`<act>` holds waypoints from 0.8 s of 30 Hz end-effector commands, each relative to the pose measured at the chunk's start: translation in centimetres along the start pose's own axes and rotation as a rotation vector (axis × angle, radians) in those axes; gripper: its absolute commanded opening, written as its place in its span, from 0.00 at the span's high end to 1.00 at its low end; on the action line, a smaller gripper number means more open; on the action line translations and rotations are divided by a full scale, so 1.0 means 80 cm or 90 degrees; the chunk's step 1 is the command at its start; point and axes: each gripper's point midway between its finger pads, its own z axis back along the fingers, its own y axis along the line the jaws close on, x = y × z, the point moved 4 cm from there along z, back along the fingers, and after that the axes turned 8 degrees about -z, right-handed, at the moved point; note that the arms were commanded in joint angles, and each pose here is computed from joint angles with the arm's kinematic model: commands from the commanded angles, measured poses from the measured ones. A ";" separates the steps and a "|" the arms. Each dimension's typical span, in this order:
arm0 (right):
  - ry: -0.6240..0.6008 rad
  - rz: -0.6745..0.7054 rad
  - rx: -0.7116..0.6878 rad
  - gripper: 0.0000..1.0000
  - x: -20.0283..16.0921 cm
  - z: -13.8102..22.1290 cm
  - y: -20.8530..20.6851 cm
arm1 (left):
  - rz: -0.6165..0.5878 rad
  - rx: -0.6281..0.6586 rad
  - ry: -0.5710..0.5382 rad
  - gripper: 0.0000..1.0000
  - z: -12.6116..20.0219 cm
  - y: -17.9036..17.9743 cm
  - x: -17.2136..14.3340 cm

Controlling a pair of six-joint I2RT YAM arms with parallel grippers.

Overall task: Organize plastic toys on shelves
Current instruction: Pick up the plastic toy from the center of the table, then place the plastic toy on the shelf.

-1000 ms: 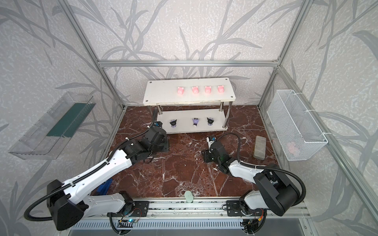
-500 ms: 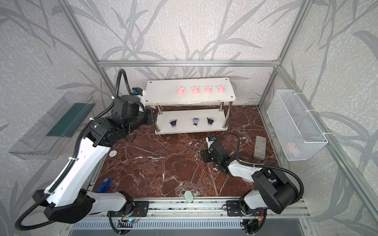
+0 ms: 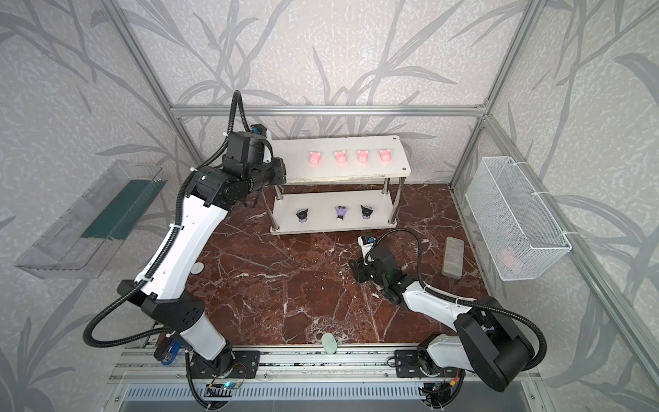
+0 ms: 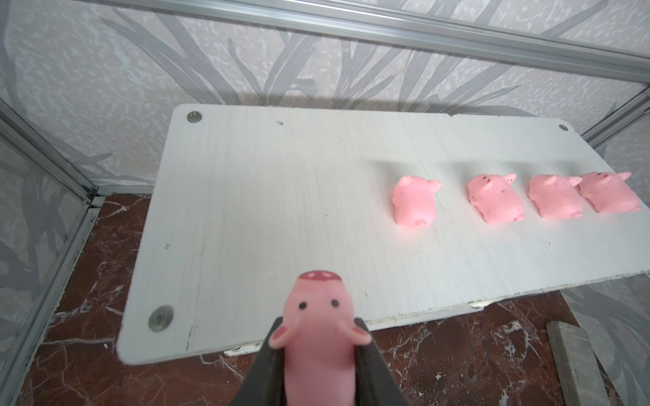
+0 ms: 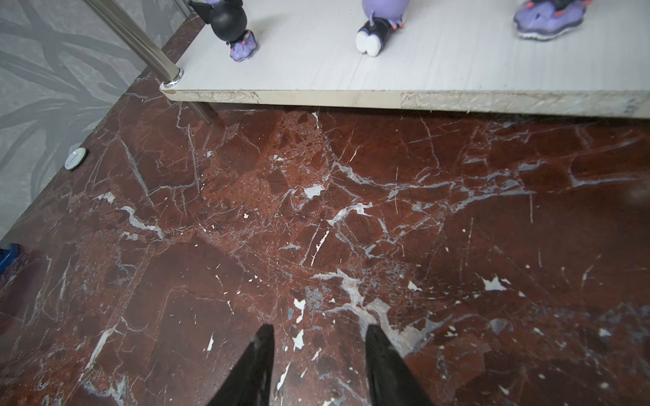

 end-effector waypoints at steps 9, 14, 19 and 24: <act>-0.010 0.014 -0.004 0.56 0.007 0.002 0.003 | -0.033 0.045 0.012 0.72 -0.041 0.002 0.017; -0.011 0.019 -0.012 0.56 0.008 0.002 0.000 | -0.032 0.057 0.020 0.72 -0.061 0.006 0.014; -0.008 0.020 -0.014 0.56 0.007 0.000 0.000 | -0.033 0.079 0.025 0.72 -0.075 0.014 0.012; -0.005 0.018 -0.018 0.56 0.005 -0.003 -0.003 | -0.031 0.087 0.033 0.72 -0.086 0.020 0.008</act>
